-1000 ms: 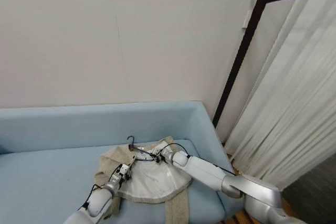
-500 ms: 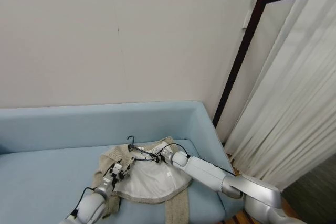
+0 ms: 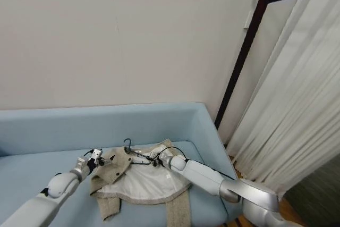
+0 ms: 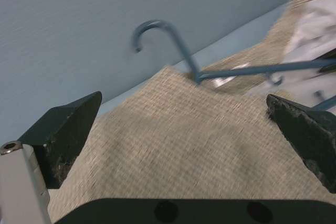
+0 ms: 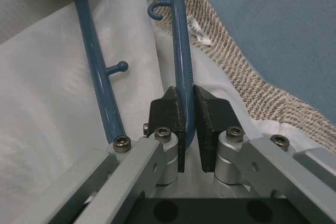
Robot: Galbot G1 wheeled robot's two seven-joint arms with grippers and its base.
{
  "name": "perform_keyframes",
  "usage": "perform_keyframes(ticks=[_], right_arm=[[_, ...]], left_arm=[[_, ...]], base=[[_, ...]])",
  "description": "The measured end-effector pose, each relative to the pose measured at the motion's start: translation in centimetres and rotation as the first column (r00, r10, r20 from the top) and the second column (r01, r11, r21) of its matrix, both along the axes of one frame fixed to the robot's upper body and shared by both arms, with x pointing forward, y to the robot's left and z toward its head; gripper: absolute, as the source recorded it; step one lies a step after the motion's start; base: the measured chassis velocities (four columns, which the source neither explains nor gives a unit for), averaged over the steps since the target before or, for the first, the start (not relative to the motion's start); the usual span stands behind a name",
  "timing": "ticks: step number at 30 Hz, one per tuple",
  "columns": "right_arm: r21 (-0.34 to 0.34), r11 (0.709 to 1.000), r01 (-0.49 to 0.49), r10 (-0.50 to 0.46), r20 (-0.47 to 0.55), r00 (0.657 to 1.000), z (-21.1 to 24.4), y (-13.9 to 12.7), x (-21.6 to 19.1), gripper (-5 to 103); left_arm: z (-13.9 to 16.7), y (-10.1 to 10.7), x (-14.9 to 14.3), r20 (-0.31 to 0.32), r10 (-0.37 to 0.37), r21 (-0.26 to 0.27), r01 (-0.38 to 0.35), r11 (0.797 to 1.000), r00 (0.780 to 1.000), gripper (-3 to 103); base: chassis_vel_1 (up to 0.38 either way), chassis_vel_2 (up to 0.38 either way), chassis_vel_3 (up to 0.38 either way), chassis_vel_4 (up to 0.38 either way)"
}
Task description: Pick up the clothes from the sofa and hang them on the clothes hanger.
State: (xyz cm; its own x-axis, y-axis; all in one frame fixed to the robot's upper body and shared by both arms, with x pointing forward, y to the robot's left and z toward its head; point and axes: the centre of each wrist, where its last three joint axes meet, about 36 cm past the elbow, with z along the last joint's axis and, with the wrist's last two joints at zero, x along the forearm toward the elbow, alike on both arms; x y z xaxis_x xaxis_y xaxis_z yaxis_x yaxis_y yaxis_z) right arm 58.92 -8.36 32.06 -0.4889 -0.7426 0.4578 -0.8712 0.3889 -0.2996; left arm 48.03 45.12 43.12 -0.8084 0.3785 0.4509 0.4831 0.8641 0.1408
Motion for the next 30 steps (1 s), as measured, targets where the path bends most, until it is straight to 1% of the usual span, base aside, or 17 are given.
perform_keyframes(ticks=[3, 4, 5, 7, 9, 10, 11, 14, 15, 16, 19, 20, 21, 22, 26, 27, 30], right_arm=[[0.011, 1.0, -0.028, 0.027, 0.031, 0.999, -0.3, -1.2, 0.0, 6], [0.007, 0.999, -0.034, 0.034, 0.038, 0.999, -0.5, -1.6, 0.0, 6], [0.007, 0.999, -0.034, 0.034, 0.038, 0.999, -0.5, -1.6, 0.0, 6], [0.0, 0.999, -0.044, 0.044, 0.049, 0.998, -1.0, -2.3, -0.3, 6], [0.003, 0.999, -0.043, 0.043, 0.047, 0.998, -1.5, -2.6, -0.6, 6], [0.004, 0.999, -0.043, 0.043, 0.047, 0.998, -1.8, -2.7, -0.7, 6], [0.004, 0.999, -0.043, 0.043, 0.047, 0.998, -1.8, -2.7, -0.7, 6], [0.002, 0.999, -0.046, 0.045, 0.056, 0.997, -2.0, -2.7, -0.6, 6], [0.0, 0.999, -0.049, 0.049, 0.062, 0.997, -2.1, -2.6, -0.4, 6], [0.0, 0.999, -0.049, 0.049, 0.062, 0.997, -2.1, -2.6, -0.4, 6], [-0.002, 0.998, -0.061, 0.061, 0.082, 0.995, -2.0, -2.4, 0.0, 6], [0.001, 0.998, -0.064, 0.063, 0.087, 0.994, -2.0, -2.4, 0.0, 6], [0.001, 0.998, -0.064, 0.063, 0.087, 0.994, -2.0, -2.4, 0.0, 6], [0.004, 0.998, -0.068, 0.067, 0.092, 0.993, -2.0, -2.3, 0.0, 6], [0.001, 0.996, -0.088, 0.087, 0.125, 0.988, -2.3, -2.0, 0.2, 6], [0.001, 0.996, -0.088, 0.087, 0.125, 0.988, -2.3, -2.0, 0.2, 6], [-0.01, 0.996, -0.093, 0.093, 0.14, 0.986, -2.5, -2.1, 0.4, 6]], left_arm=[[-0.8, 0.2, 3.1, -0.049, -0.057, -0.036, 0.056, 0.998, 0.997, 100], [-1.1, 0.1, 3.8, -0.059, -0.062, -0.042, 0.06, 0.997, 0.996, 100], [-1.1, 0.1, 3.8, -0.059, -0.062, -0.042, 0.06, 0.997, 0.996, 100], [-1.8, 0.3, 5.6, -0.095, -0.078, -0.044, 0.074, 0.996, 0.992, 100], [-2.1, 1.1, 6.8, -0.127, -0.107, -0.042, 0.102, 0.994, 0.986, 100], [-2.1, 1.5, 7.3, -0.143, -0.122, -0.044, 0.117, 0.992, 0.982, 100], [-2.1, 1.5, 7.3, -0.143, -0.122, -0.044, 0.117, 0.992, 0.982, 100], [-2.1, 2.8, 8.2, -0.178, -0.16, -0.061, 0.151, 0.987, 0.971, 100], [-1.8, 3.7, 8.7, -0.198, -0.19, -0.078, 0.178, 0.981, 0.962, 100], [-1.8, 3.7, 8.7, -0.198, -0.19, -0.078, 0.178, 0.981, 0.962, 100], [-1.8, 5.3, 10.4, -0.24, -0.254, -0.102, 0.236, 0.966, 0.937, 100], [-1.9, 5.5, 11.1, -0.242, -0.27, -0.101, 0.253, 0.962, 0.932, 100], [-1.9, 5.5, 11.1, -0.242, -0.27, -0.101, 0.253, 0.962, 0.932, 100], [-1.9, 5.5, 11.8, -0.236, -0.28, -0.096, 0.265, 0.96, 0.931, 100], [-1.3, 4.9, 13.9, -0.221, -0.285, -0.069, 0.276, 0.959, 0.933, 100], [-1.3, 4.9, 13.9, -0.221, -0.285, -0.069, 0.276, 0.959, 0.933, 100], [-1.4, 4.6, 14.9, -0.237, -0.276, -0.034, 0.276, 0.96, 0.931, 100]], base=[[0.0, 0.0, 0.0, 0.0], [0.0, 0.0, 0.0, 0.0], [0.0, 0.0, 0.0, 0.0], [0.0, 0.0, 0.0, 0.0], [0.0, 0.0, 0.0, 0.0], [0.0, 0.0, 0.0, 0.0], [0.0, 0.0, 0.0, 0.0], [0.0, 0.0, 0.0, 0.0], [0.0, 0.0, 0.0, 0.0], [0.0, 0.0, 0.0, 0.0], [0.0, 0.0, 0.0, 0.0], [0.0, 0.0, 0.0, 0.0], [0.0, 0.0, 0.0, 0.0], [0.0, 0.0, 0.0, 0.0], [0.0, 0.0, 0.0, 0.0], [0.0, 0.0, 0.0, 0.0], [0.0, 0.0, 0.0, 0.0]])
